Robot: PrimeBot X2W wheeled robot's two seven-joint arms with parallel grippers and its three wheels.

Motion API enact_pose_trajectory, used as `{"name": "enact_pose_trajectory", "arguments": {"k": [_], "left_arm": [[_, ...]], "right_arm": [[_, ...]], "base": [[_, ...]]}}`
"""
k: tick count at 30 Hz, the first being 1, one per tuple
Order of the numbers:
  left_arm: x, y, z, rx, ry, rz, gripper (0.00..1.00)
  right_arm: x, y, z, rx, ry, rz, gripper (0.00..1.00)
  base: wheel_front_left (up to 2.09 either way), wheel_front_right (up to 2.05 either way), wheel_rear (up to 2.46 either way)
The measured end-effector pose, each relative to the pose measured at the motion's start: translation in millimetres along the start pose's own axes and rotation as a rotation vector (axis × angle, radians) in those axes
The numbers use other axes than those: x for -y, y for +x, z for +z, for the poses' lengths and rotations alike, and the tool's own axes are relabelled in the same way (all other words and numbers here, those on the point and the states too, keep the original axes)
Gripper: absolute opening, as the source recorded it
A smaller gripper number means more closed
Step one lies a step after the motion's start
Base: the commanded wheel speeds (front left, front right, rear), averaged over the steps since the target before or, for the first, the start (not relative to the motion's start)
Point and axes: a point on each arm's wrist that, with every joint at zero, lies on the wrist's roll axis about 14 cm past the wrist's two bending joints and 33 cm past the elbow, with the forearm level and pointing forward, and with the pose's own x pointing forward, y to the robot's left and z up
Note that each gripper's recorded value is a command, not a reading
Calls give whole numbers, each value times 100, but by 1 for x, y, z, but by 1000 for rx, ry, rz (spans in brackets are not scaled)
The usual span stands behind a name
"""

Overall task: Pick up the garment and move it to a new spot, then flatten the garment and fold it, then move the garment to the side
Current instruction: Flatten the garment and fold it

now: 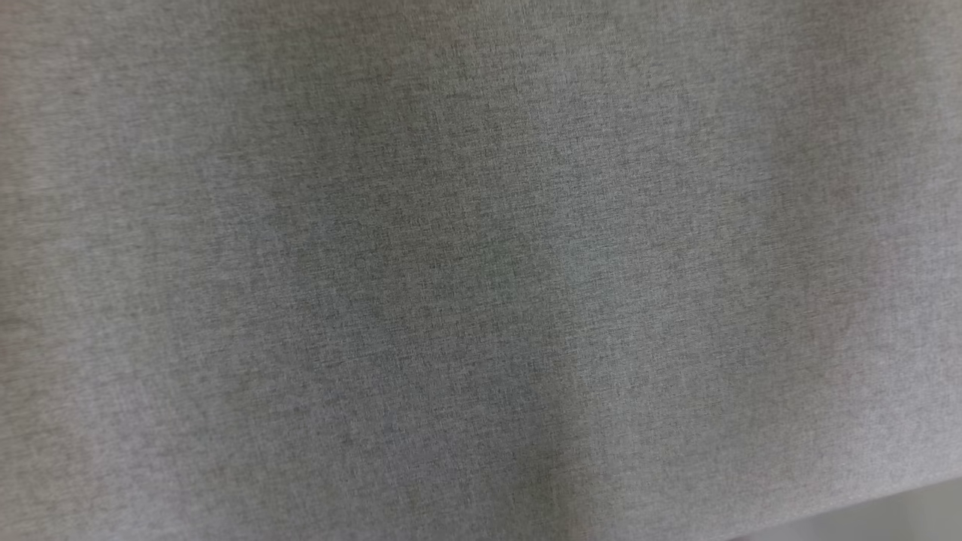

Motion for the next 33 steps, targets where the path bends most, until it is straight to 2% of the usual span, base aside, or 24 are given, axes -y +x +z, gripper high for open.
{"name": "enact_pose_trajectory", "arguments": {"k": [13, 18, 23, 33], "left_arm": [[-6, -5, -34, -46, 0, -1, 0], [8, -15, -39, -24, -40, -37, 0], [19, -43, -60, -65, -88, -60, 0], [61, -125, -82, -133, -198, -46, 0]], "right_arm": [[0, 0, -21, -27, 8, -3, 0], [-6, -13, -30, -39, 28, 19, 0], [-22, -40, -42, -55, 97, 65, 0], [-39, -136, -76, -189, 193, 123, 0]], "base": [[0, 0, 0], [0, 0, 0], [0, 0, 0], [0, 0, 0]]}}
